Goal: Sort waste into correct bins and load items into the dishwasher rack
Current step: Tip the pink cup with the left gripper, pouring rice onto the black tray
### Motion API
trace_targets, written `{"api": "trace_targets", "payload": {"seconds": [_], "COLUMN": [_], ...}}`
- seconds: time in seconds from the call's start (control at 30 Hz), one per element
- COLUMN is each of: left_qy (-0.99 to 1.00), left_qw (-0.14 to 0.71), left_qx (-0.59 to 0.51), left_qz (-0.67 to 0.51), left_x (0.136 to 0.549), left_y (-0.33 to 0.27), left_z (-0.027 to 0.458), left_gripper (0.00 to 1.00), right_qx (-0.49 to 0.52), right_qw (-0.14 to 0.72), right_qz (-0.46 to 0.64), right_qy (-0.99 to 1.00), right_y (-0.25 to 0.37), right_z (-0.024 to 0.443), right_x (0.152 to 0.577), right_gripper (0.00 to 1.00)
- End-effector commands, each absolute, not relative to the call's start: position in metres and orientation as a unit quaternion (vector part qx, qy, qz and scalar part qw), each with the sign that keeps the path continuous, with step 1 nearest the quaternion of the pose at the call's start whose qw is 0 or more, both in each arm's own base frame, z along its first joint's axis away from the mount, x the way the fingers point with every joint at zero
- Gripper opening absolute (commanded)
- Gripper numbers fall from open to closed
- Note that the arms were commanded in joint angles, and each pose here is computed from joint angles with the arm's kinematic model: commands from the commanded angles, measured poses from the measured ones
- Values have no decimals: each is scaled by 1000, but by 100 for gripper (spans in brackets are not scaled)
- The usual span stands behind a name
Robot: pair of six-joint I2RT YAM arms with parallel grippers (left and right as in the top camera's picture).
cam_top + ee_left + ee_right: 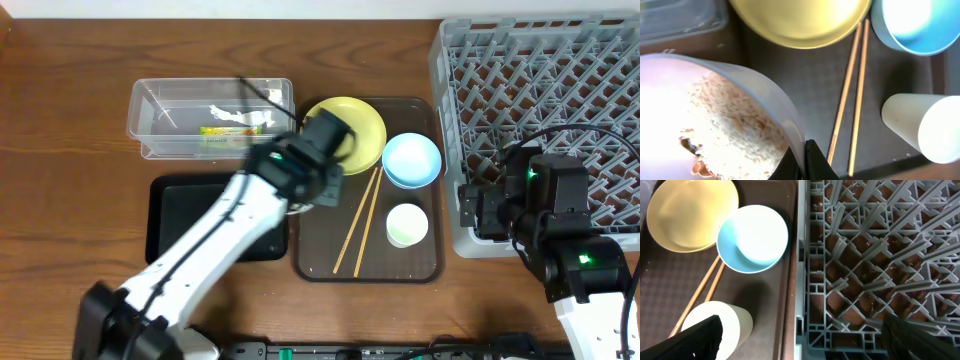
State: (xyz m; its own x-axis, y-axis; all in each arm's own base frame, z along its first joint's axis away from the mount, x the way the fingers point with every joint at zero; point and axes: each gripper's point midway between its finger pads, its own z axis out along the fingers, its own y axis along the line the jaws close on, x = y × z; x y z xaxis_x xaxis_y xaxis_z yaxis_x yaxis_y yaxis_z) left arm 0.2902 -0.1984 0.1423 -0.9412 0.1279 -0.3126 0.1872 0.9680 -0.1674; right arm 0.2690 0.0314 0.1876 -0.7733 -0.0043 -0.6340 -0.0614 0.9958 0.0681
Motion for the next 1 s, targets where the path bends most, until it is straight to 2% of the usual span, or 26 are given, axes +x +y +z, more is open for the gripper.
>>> {"api": "trace_targets", "payload": {"seconds": [0.0,0.37,0.63,0.97], "left_qy": [977,918,827,733], "left_qw": [113,52,96,129], "left_qx": [71,50,26,-62], "left_qz": [-164,-390,-554,-665], "left_x": [288,275,262,262], "left_y": [-184,-143,-123,-102], "left_z": [148,139,151,178], "left_gripper": [6,6,6,6], "right_qx": [-20,-21,-21,-21], "right_qw": [347,348,347,348], "right_qz": [45,43,43,43], "right_qy": [936,936,936,936], "right_y": [34,33,33,33], "right_z": [197,197,197,197], "right_x": [272,272,272,272], "right_gripper": [99,99,99,99]}}
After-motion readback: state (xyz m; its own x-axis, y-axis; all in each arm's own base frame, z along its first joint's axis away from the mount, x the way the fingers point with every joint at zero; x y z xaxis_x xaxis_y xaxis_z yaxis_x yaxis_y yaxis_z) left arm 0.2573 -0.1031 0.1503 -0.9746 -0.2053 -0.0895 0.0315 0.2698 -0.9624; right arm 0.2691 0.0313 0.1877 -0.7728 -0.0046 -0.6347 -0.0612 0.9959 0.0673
